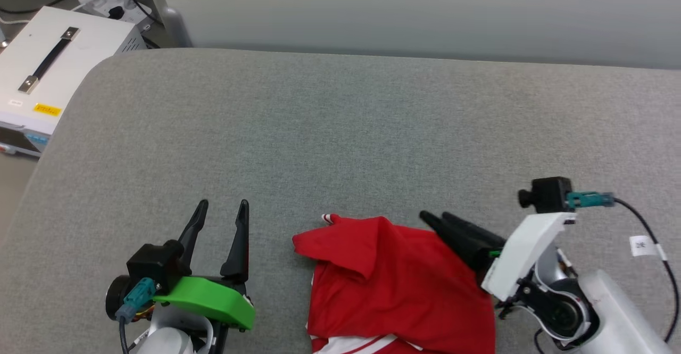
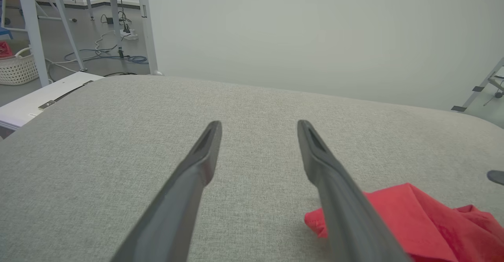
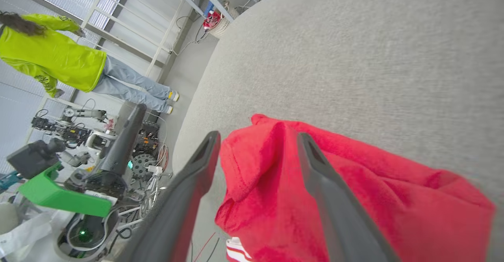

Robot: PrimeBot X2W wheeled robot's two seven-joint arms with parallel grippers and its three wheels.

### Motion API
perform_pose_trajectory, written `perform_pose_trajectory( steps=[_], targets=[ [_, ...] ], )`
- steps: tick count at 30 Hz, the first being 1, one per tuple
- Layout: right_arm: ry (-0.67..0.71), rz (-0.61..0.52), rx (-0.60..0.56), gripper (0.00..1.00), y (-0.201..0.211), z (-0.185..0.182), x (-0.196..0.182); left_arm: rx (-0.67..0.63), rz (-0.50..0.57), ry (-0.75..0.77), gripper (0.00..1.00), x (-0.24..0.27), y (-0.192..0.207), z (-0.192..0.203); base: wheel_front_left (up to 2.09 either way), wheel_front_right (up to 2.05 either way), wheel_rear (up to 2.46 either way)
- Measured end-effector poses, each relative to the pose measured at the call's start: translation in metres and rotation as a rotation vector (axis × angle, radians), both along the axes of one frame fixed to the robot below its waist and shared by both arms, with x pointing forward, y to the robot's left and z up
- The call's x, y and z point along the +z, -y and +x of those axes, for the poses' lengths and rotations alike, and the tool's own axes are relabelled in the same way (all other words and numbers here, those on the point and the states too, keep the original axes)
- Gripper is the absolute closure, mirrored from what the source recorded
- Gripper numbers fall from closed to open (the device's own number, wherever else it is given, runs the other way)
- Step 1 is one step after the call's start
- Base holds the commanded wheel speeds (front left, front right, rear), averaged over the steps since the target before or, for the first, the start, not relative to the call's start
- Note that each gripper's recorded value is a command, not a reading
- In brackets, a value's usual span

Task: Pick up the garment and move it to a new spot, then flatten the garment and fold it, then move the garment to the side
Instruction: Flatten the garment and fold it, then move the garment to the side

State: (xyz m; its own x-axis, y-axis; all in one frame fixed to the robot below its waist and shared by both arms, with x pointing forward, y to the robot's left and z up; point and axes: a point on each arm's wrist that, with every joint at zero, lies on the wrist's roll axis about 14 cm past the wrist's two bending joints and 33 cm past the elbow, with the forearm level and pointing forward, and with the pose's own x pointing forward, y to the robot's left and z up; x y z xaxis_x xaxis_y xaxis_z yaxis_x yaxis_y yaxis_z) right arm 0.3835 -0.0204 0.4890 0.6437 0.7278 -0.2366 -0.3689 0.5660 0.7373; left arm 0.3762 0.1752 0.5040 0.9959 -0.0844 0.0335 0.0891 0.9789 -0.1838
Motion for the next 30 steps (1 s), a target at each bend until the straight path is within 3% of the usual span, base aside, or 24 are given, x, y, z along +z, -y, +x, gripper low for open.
perform_pose_trajectory(
  steps=[10, 15, 19, 21, 30],
  targets=[
    [0.387, -0.394, -0.490, 0.00, 0.152, 0.027, 0.024, -0.006, 0.015, 0.025, 0.00, 0.008, 0.005, 0.000, 0.00, 0.00, 0.00],
    [0.552, -0.526, -0.651, 0.00, 0.193, 0.014, 0.052, 0.019, 0.024, 0.039, 0.00, 0.014, -0.001, -0.003, 0.00, 0.00, 0.00],
    [0.637, -0.558, -0.691, 0.00, 0.193, -0.005, 0.067, 0.026, 0.027, 0.049, 0.00, 0.017, -0.003, -0.009, 0.00, 0.00, 0.00],
    [0.638, -0.563, -0.691, 0.00, 0.186, -0.024, 0.063, 0.033, 0.028, 0.047, 0.00, 0.016, -0.003, -0.018, 0.00, 0.00, 0.00],
    [0.645, -0.554, -0.683, 0.00, 0.176, -0.042, 0.062, 0.021, 0.029, 0.050, 0.00, 0.017, 0.002, -0.026, 0.00, 0.00, 0.00]
  ],
)
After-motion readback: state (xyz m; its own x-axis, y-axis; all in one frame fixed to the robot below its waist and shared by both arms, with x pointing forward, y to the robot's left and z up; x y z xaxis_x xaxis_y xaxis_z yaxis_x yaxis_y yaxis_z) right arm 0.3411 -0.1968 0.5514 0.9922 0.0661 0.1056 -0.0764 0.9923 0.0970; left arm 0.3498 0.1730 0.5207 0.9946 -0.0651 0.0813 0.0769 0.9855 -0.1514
